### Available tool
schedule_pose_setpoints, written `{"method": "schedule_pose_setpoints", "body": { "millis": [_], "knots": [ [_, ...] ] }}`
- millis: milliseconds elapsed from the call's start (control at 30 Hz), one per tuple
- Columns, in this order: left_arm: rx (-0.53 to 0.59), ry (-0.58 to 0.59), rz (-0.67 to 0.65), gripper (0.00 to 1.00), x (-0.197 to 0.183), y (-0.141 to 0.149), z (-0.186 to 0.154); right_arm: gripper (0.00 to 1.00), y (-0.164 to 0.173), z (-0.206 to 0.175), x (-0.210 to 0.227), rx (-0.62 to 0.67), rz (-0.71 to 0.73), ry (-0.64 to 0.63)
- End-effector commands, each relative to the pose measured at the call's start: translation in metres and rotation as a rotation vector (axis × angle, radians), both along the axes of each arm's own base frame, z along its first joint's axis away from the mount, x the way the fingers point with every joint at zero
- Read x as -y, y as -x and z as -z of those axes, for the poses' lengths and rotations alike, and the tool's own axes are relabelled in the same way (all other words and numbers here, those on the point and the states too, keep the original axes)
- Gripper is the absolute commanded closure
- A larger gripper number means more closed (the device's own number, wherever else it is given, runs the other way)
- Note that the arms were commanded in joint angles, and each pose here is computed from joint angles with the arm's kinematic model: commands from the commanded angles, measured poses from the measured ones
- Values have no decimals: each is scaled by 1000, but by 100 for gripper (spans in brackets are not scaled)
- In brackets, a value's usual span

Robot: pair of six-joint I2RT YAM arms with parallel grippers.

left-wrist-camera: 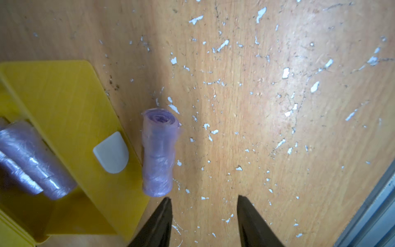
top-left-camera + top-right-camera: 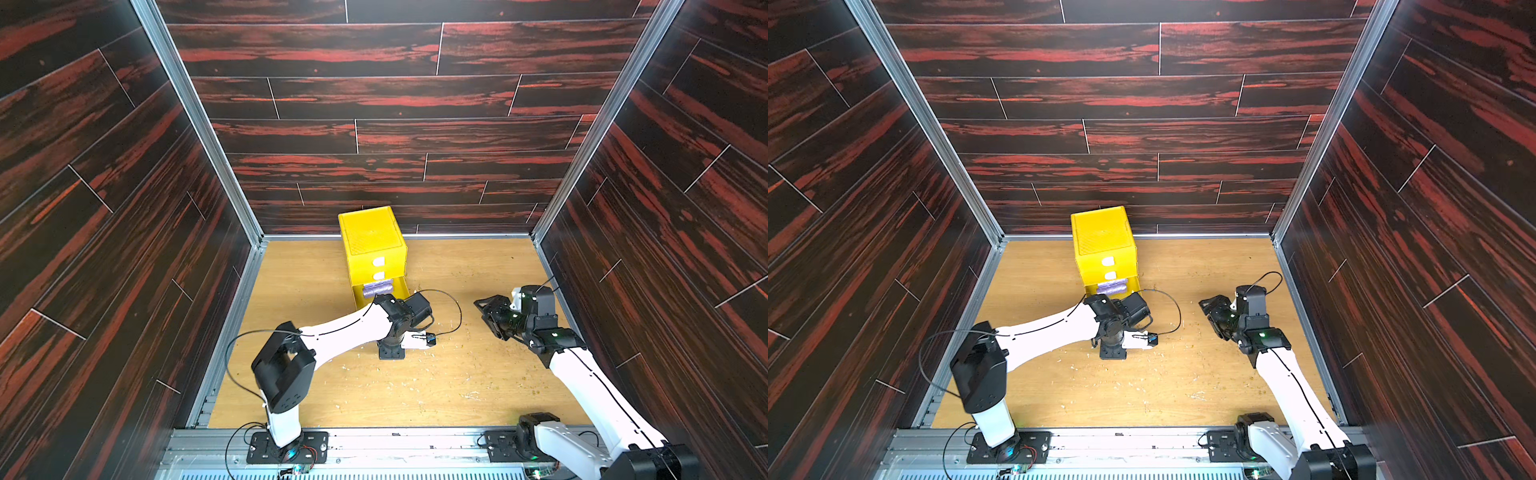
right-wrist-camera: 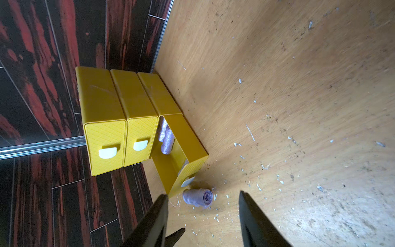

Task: Sort the rolls of trash bags by color and place them into the drawer
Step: Pick up the roll of trash bags from the center of the board.

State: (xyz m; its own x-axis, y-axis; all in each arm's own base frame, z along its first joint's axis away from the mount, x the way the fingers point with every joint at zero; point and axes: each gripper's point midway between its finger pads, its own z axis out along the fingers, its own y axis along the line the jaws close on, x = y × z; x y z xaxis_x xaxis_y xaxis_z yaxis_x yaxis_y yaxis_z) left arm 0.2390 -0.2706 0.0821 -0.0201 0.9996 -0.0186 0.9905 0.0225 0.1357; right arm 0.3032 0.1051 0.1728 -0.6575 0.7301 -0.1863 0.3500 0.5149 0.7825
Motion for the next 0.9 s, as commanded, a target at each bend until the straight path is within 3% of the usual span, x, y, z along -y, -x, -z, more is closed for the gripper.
{"method": "schedule_pose_setpoints", "body": {
  "millis": [0,867],
  "knots": [
    [-6,22,0,47,5,-9,4,44,4,4,2,4,-22,-4],
    [20,-22,-38,35,-12,-50,39,44,4,15,4,-16,-28,-21]
  ]
}}
